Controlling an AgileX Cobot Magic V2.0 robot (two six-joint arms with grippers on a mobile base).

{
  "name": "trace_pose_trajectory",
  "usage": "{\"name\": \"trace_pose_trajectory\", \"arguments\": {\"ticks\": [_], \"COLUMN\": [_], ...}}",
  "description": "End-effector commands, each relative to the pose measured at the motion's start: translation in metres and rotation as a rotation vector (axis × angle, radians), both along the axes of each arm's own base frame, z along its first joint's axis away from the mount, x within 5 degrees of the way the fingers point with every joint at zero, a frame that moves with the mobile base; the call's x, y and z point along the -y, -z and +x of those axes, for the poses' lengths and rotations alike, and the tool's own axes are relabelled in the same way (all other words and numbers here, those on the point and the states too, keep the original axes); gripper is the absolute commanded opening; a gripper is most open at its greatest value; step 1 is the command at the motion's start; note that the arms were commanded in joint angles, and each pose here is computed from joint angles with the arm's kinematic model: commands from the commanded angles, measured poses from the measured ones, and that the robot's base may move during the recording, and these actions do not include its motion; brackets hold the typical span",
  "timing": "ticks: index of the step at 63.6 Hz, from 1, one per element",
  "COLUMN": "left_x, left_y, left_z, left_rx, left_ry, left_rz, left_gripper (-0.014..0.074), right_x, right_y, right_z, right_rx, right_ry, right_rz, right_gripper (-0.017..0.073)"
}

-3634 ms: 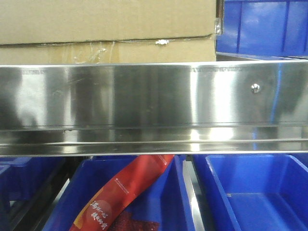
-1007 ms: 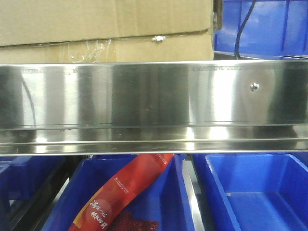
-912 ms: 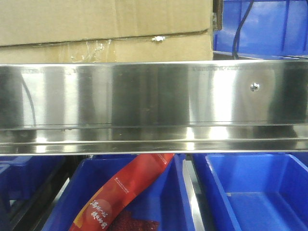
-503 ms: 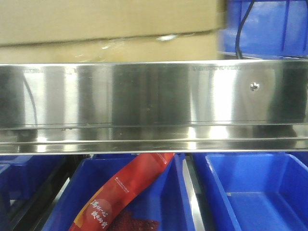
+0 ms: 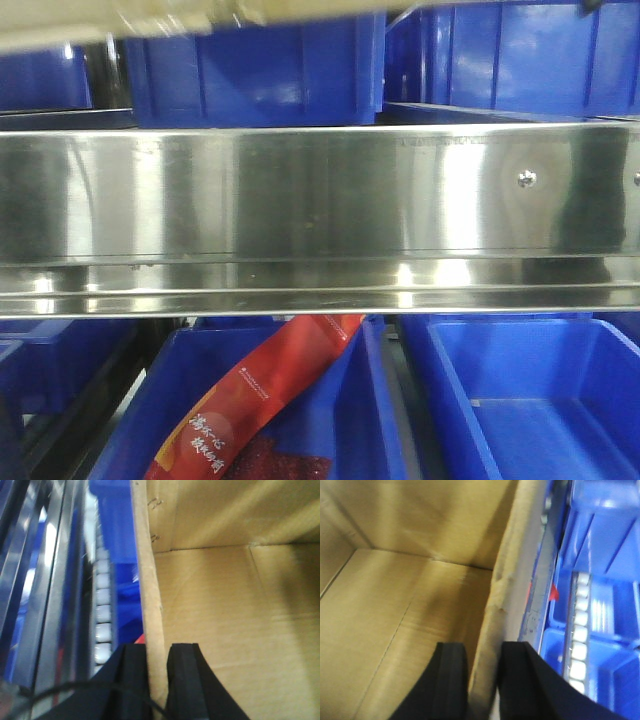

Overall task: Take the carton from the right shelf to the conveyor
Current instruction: 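Close both grippers on opposite side walls of the brown carton, then lift the carton with both grippers and pull it off the shelf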

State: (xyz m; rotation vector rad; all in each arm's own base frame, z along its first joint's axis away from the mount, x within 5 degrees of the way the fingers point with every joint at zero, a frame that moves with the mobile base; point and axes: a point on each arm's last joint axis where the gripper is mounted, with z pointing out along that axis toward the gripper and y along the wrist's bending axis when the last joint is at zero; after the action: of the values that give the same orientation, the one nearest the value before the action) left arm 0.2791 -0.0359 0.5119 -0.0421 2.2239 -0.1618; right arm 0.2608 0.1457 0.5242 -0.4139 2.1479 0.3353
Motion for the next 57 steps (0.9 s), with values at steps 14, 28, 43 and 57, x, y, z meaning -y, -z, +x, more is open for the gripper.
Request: {"name": "trace_pose_trajectory", "arguments": {"ticks": [14, 28, 43, 57], "left_x": [0.008, 0.024, 0.027, 0.027], "left_y": [-0.009, -0.002, 0.001, 0.001], "left_z": [-0.05, -0.063, -0.06, -0.06], "left_rx": [0.057, 0.04, 0.028, 0.028], "left_ry": [0.053, 0.097, 0.103, 0.103], "left_rz": [-0.011, -0.005, 0.004, 0.004], "left_gripper": [-0.0009, -0.0009, -0.0009, -0.0009], "right_x": [0.026, 0.031, 0.027, 0.027], "right_y": [0.005, 0.004, 0.009, 0.009], "right_z": [-0.044, -0.053, -0.047, -0.046], "right_rx": [0.016, 0.02, 0.005, 0.003], "right_ry": [-0.008, -0.008, -0.009, -0.009], "right_rz": [-0.039, -0.037, -0.046, -0.046], "right_gripper": [-0.0067, -0.0067, -0.0067, -0.0067]}}
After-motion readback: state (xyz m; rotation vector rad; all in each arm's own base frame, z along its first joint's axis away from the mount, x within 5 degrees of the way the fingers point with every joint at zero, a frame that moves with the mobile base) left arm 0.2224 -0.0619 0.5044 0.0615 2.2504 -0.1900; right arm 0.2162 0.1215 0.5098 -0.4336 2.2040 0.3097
